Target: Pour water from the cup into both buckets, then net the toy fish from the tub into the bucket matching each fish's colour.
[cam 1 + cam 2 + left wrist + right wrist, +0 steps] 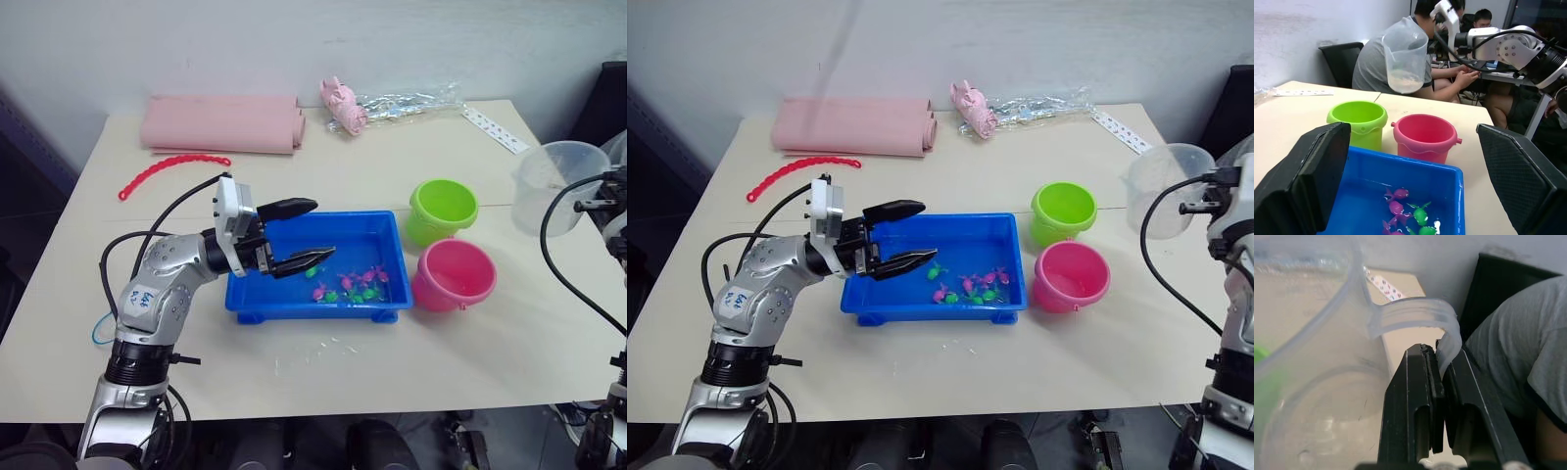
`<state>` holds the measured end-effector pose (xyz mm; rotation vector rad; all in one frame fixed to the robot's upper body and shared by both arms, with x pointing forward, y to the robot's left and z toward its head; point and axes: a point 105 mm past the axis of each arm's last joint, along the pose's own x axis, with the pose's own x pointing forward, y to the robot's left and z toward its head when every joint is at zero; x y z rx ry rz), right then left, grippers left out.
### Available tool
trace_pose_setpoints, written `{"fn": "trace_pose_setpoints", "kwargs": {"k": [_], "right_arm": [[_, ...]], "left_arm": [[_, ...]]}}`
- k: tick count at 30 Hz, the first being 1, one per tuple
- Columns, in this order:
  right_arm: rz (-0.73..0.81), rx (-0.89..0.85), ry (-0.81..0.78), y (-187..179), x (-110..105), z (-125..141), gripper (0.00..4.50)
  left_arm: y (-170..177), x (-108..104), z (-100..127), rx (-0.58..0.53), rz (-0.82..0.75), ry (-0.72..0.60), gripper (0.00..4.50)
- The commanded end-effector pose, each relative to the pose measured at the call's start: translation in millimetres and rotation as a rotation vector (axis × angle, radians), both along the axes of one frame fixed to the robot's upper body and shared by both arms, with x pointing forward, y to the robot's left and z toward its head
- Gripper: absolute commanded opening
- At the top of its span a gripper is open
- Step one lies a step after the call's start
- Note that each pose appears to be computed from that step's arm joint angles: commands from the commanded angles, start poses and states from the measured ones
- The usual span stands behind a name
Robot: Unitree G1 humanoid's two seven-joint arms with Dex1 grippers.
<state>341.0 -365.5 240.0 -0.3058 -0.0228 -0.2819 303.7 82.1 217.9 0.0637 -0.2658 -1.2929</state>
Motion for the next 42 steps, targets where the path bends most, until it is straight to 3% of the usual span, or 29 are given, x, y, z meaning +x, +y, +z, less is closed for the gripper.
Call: {"fn": "trace_pose_setpoints", "kwargs": {"k": [1,6,15,29,42], "right_arm": [[0.016,-0.193,-0.042,4,10,28,0.05],[0.056,-0.371,-0.05,22,32,33,0.05],[0.044,-0.599,-0.069,36,51,40,0.05],[0.047,-0.986,-0.126,65,61,53,0.05],[0.019,-1.202,-0.156,75,66,53,0.05]], "left_arm": [[0,4,12,-0.006,0.018,-0.062,4.5],[-5,9,16,0.004,0.038,-0.098,4.5],[-18,16,16,0.014,0.057,-0.088,4.5],[-25,16,7,0.039,0.063,-0.073,4.5],[-26,14,9,0.038,0.067,-0.073,4.5]]}}
